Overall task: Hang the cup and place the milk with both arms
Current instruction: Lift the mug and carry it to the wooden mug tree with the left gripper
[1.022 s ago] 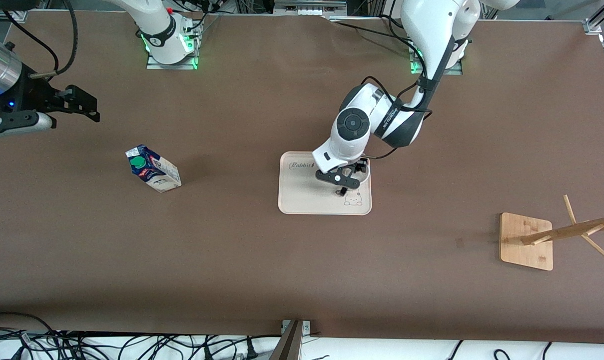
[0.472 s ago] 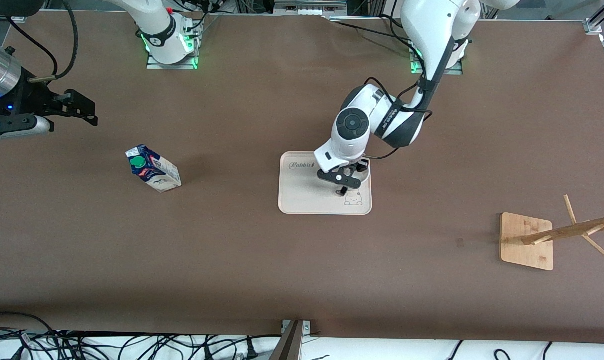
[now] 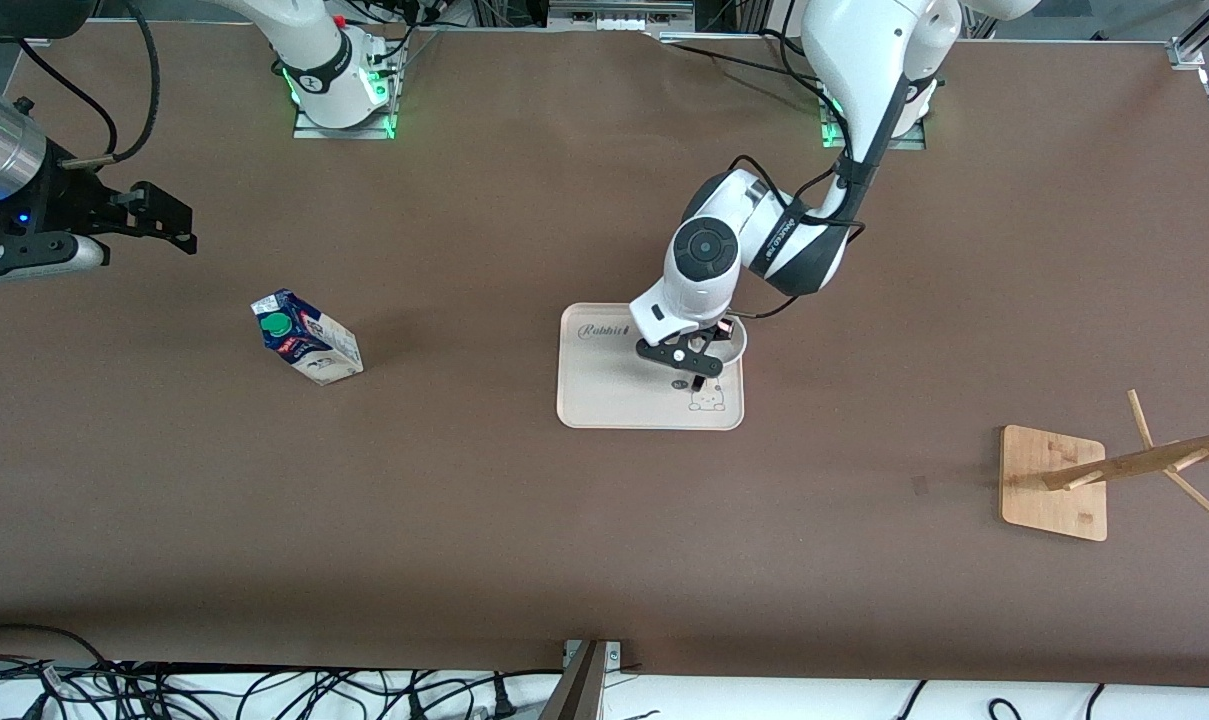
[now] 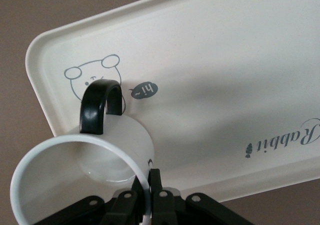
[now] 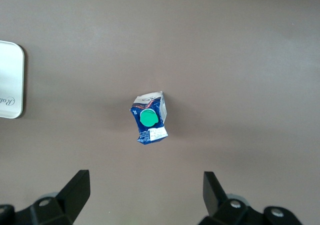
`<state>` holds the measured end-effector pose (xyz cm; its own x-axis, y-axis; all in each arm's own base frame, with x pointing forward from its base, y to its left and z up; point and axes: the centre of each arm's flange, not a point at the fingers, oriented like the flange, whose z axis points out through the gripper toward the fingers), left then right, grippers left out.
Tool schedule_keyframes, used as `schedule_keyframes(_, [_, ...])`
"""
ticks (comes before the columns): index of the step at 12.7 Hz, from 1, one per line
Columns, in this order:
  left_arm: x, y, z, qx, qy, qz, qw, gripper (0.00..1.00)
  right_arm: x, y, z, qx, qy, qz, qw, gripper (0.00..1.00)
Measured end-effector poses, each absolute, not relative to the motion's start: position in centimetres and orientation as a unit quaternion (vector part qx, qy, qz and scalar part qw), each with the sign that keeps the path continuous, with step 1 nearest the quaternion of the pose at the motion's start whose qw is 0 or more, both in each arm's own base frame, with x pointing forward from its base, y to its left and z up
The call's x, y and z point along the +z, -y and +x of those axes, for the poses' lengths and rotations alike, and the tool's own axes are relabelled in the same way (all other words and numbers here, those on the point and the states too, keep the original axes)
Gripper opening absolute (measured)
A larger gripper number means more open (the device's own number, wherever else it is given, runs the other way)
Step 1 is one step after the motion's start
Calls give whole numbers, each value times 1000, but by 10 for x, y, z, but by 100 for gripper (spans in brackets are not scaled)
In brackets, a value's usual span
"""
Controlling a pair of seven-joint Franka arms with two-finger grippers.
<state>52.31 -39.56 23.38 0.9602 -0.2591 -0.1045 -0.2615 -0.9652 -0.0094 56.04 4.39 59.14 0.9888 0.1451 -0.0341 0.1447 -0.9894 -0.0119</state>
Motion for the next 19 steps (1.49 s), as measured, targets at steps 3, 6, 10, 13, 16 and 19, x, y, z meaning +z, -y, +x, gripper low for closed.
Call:
schedule_keyframes(3, [268,401,529,30,-114,-993,-2,7,589,-35,562,20,65,-998,6,100])
schedule_keyframes(6, [381,403,541,5,-91,-996,-24,7,588,-33,563,21,65,-998,9,100])
schedule_keyframes(10, [525,306,582,-70,-16,-995,-66,7,590,-34,565,11,66,-998,10,100])
schedule_keyframes(13, [543,195,622,-91,45,-993,-63,7,590,-33,566,9,65,-998,10,100])
schedule_keyframes(16, [535,129,642,-90,81,-990,-71,7,589,-32,567,7,64,-998,10,100])
schedule_keyframes(19, [528,83,660,-115,117,-984,-74,7,587,-31,568,7,63,-998,10,100])
